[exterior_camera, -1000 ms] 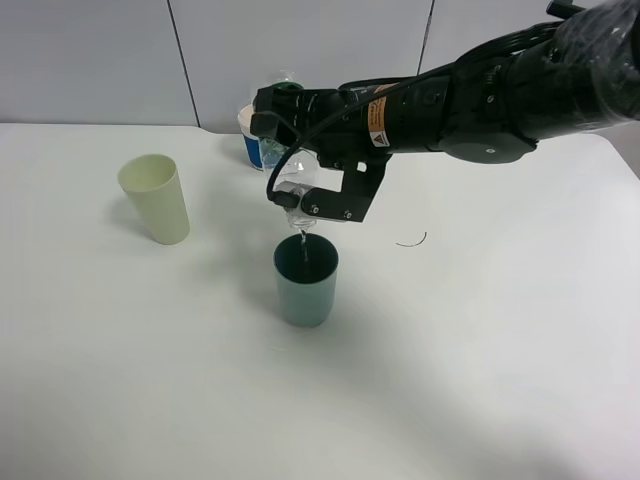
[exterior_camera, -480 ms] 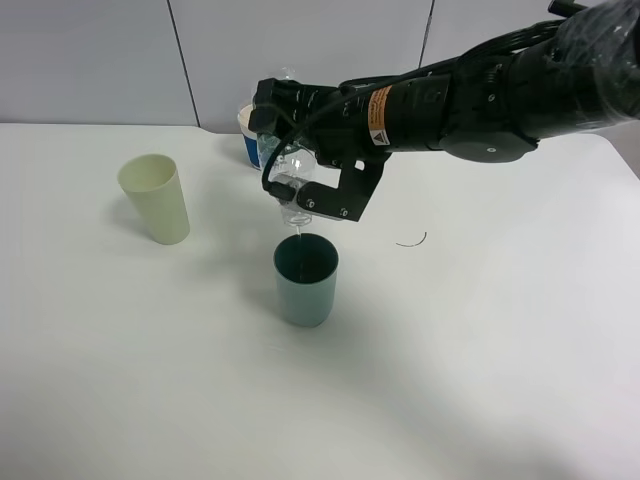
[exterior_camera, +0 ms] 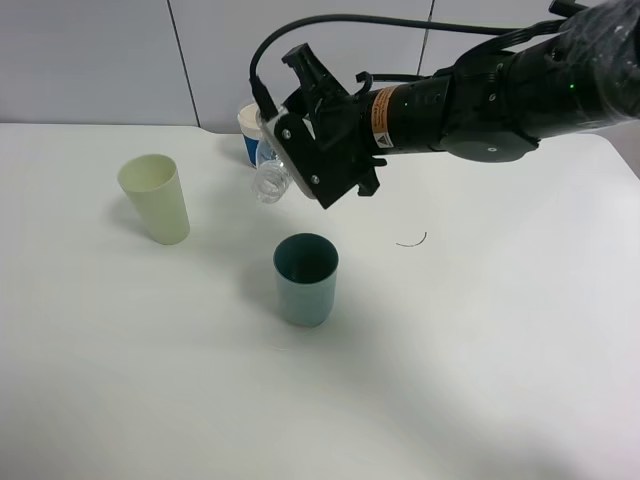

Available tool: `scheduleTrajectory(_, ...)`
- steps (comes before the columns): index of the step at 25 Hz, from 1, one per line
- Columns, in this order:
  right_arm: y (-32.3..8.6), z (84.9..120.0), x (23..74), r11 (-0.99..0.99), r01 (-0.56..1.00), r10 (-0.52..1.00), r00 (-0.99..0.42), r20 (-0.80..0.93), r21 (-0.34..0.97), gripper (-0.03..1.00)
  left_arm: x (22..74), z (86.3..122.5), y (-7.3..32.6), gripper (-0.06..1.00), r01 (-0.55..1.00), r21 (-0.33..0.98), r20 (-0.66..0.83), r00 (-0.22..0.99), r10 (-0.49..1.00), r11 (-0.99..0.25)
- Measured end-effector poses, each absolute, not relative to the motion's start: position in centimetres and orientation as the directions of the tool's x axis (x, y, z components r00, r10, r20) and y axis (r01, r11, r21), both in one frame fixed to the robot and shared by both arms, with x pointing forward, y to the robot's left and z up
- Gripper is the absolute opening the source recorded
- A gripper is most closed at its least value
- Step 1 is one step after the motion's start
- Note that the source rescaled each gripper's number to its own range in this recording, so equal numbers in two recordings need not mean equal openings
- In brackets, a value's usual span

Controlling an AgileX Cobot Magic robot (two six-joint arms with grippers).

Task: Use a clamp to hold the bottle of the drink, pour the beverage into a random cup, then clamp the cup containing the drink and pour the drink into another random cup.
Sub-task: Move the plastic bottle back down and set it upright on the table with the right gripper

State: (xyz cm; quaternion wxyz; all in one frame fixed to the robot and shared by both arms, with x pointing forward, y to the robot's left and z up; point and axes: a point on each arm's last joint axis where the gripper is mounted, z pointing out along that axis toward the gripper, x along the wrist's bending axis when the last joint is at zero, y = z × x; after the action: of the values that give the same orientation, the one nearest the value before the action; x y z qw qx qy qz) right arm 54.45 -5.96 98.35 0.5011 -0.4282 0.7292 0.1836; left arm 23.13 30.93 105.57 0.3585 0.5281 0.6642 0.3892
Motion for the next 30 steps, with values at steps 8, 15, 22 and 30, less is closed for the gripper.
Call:
scheduleTrajectory(8,-7.2,98.3,55.4,0.754,-0.503,0.037,-0.609,-0.792,0.422,0.02,23.1,105.6,30.9,1.0,0.423,0.896,-0.065,-0.185,0.981,0.139)
scheduleTrajectory(15,-8.6,98.4,56.5,0.63,-0.091,0.469,-0.748,-0.47,0.771,0.02,23.1,105.6,30.9,1.0,0.423,0.896,-0.065,-0.185,0.981,0.139)
scheduleTrajectory(22,-10.4,98.4,57.6,0.392,0.218,0.715,-0.683,-0.147,0.894,0.02,23.1,105.6,30.9,1.0,0.423,0.896,-0.065,-0.185,0.981,0.139)
scheduleTrajectory(30,-11.9,98.2,58.4,0.256,0.363,0.809,-0.587,0.007,0.896,0.02,23.1,105.6,30.9,1.0,0.423,0.896,-0.065,-0.185,0.981,0.139)
